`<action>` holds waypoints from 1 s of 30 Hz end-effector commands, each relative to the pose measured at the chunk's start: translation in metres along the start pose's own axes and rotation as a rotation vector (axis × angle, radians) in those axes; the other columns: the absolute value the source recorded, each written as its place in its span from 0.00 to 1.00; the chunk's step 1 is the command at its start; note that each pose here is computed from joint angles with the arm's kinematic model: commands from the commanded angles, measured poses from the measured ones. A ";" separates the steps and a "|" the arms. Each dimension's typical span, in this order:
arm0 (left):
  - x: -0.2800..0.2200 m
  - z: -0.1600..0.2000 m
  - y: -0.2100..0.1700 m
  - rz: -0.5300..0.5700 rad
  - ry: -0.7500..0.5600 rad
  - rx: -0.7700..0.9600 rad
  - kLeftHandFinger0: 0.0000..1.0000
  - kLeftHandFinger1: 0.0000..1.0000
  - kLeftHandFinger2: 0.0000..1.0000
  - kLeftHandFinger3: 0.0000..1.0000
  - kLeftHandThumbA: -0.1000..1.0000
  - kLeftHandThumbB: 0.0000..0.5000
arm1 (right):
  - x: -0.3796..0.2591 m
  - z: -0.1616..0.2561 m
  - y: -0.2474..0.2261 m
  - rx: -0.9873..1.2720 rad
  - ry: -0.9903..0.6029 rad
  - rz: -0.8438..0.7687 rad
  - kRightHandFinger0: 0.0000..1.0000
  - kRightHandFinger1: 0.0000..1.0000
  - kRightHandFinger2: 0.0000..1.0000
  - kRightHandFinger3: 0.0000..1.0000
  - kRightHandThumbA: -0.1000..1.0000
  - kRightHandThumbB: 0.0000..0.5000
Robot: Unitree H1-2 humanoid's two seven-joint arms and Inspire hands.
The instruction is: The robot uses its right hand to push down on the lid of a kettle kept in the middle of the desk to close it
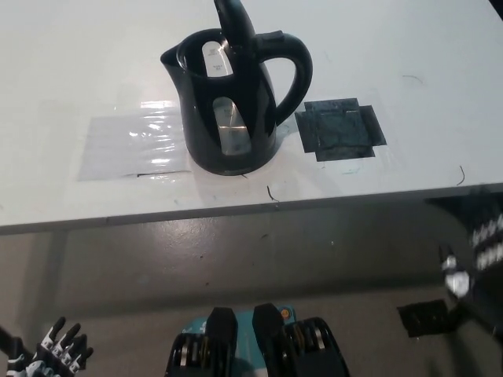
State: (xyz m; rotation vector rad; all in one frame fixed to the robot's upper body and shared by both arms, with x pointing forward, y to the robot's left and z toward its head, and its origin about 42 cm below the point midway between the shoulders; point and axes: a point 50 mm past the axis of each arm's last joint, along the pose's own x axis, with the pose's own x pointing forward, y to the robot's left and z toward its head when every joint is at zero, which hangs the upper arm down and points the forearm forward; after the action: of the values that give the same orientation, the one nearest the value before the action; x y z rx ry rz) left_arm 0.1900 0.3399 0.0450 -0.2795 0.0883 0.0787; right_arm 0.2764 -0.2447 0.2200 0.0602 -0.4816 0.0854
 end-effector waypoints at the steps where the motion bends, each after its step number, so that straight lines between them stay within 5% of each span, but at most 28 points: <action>1: -0.016 0.014 0.011 -0.068 -0.109 -0.013 1.00 1.00 1.00 1.00 1.00 0.96 | 0.108 0.194 0.046 0.071 -0.503 0.124 1.00 1.00 1.00 1.00 0.78 0.13; 6: -0.026 0.007 0.009 -0.056 -0.075 -0.001 1.00 1.00 1.00 1.00 1.00 0.98 | 0.175 0.205 0.077 0.141 -0.464 0.159 1.00 1.00 1.00 1.00 0.71 0.07; 17: -0.039 0.001 0.008 -0.067 -0.032 -0.021 1.00 1.00 1.00 1.00 1.00 0.99 | 0.267 0.168 0.156 0.121 -0.222 0.106 1.00 1.00 1.00 1.00 0.79 0.00; 26: -0.043 -0.007 0.002 -0.091 -0.029 -0.030 1.00 1.00 1.00 1.00 1.00 0.95 | 0.323 0.129 0.204 0.028 -0.077 0.123 1.00 1.00 1.00 1.00 0.89 0.00; 30: -0.043 -0.010 -0.004 -0.108 -0.030 -0.042 1.00 1.00 1.00 1.00 1.00 0.95 | 0.336 0.117 0.218 0.021 -0.040 0.149 1.00 1.00 1.00 1.00 0.87 0.08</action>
State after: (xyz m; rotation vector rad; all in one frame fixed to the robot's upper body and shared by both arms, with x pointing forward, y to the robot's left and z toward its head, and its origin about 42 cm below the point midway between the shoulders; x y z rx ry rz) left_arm 0.1485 0.3350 0.0311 -0.3276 0.1193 0.0283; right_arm 0.4991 -0.0293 0.4563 0.0658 -0.4255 0.2656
